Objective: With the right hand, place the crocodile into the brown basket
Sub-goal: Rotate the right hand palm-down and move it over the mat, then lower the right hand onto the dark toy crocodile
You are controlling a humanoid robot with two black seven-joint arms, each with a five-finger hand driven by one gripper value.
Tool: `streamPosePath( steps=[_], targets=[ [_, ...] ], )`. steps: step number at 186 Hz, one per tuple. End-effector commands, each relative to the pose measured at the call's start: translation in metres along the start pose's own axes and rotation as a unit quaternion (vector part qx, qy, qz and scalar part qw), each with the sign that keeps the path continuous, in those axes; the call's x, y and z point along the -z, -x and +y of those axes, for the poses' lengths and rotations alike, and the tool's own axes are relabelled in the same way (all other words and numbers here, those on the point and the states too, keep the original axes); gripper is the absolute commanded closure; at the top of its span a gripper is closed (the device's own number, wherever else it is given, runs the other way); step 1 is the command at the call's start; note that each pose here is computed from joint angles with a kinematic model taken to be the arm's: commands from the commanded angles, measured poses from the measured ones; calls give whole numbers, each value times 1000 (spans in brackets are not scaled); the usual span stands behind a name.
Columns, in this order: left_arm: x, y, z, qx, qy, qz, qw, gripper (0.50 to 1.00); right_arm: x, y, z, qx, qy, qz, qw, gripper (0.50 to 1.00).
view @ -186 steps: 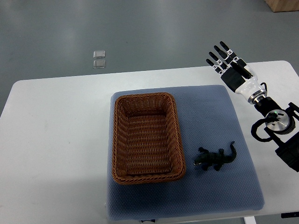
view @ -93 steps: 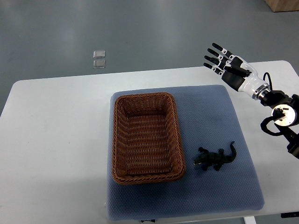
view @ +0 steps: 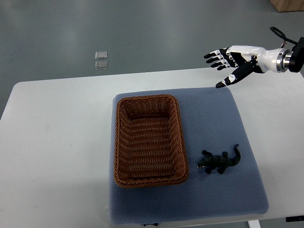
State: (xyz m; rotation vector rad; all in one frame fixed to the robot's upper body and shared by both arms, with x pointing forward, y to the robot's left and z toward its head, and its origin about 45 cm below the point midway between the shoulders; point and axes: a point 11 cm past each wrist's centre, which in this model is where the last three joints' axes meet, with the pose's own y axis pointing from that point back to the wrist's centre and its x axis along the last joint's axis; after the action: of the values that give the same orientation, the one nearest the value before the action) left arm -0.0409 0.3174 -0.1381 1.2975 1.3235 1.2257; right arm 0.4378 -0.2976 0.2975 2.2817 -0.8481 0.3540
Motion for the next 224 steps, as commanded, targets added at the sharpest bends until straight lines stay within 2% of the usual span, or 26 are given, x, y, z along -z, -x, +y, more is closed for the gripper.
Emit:
streamPosePath(
  steps=[1, 38, 95, 174, 224],
  targets=[
    [-1, 6, 0, 9, 1, -4, 1000, 500, 13, 8, 10, 46, 40, 86, 994, 572],
    [-1, 7, 0, 9, 1, -6, 1000, 500, 31, 21, 27, 69, 82, 166, 980, 574],
    [-3, 7, 0, 9, 2, -6, 1000, 500, 4, 54, 55, 117, 122, 184, 968, 581],
    [-3, 4, 0, 6, 2, -5, 1000, 500, -28, 103, 42, 177, 136, 188, 956, 587],
    [-3, 4, 0, 6, 2, -5, 1000, 500, -36, 124, 32, 201, 129, 178, 955, 589]
  ],
)
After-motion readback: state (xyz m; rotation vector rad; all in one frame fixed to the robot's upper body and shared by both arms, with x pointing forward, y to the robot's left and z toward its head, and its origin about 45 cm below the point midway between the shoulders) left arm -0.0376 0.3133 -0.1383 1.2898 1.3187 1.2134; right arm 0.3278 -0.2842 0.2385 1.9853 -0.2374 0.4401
